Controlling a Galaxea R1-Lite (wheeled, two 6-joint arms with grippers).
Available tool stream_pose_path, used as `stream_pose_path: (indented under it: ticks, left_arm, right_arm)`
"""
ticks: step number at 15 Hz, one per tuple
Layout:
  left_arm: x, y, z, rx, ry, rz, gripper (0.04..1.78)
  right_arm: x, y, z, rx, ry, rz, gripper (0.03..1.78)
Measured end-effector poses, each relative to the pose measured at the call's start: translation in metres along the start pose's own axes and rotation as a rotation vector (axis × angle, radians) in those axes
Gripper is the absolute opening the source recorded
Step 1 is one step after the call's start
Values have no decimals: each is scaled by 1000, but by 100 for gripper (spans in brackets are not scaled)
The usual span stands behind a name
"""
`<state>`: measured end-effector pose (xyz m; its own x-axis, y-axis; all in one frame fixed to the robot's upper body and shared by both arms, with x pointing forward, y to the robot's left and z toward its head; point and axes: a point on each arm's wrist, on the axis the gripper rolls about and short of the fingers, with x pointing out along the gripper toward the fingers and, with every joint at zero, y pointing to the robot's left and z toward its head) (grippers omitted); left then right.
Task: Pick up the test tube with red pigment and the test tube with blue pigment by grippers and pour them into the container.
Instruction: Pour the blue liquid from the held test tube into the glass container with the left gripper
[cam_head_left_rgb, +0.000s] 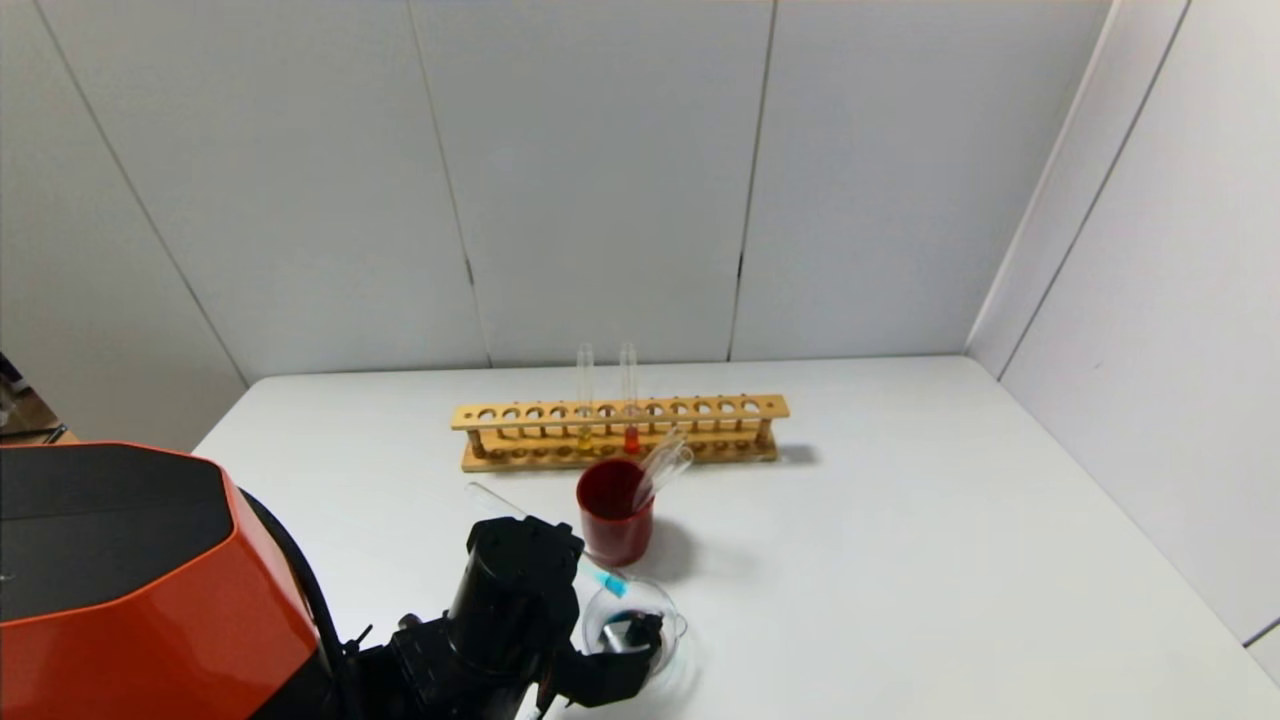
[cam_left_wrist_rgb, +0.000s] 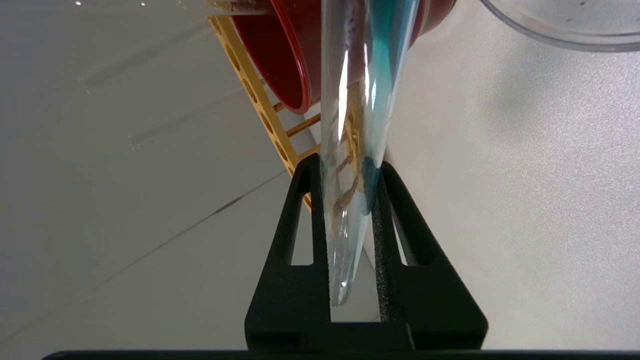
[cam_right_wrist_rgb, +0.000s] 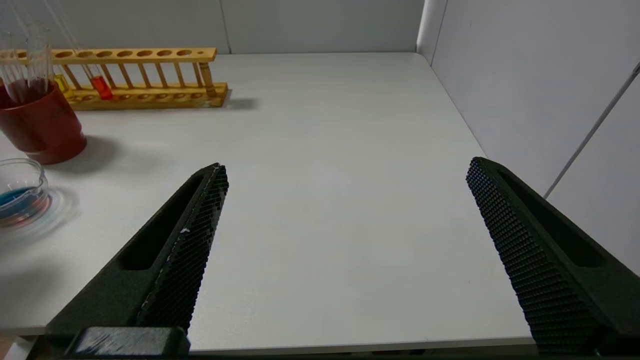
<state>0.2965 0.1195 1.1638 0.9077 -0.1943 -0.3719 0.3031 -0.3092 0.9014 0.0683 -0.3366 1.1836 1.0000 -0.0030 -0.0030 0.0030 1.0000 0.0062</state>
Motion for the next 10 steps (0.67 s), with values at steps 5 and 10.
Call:
stream_pose_path:
  ticks: [5,10]
  left_arm:
    - [-3,-1,1,50,53,2,30]
    - [-2,-3,3,81,58,-4,30]
  right_arm:
    - [0,0,0,0,0,1,174]
    - [0,0,0,0,0,0,174]
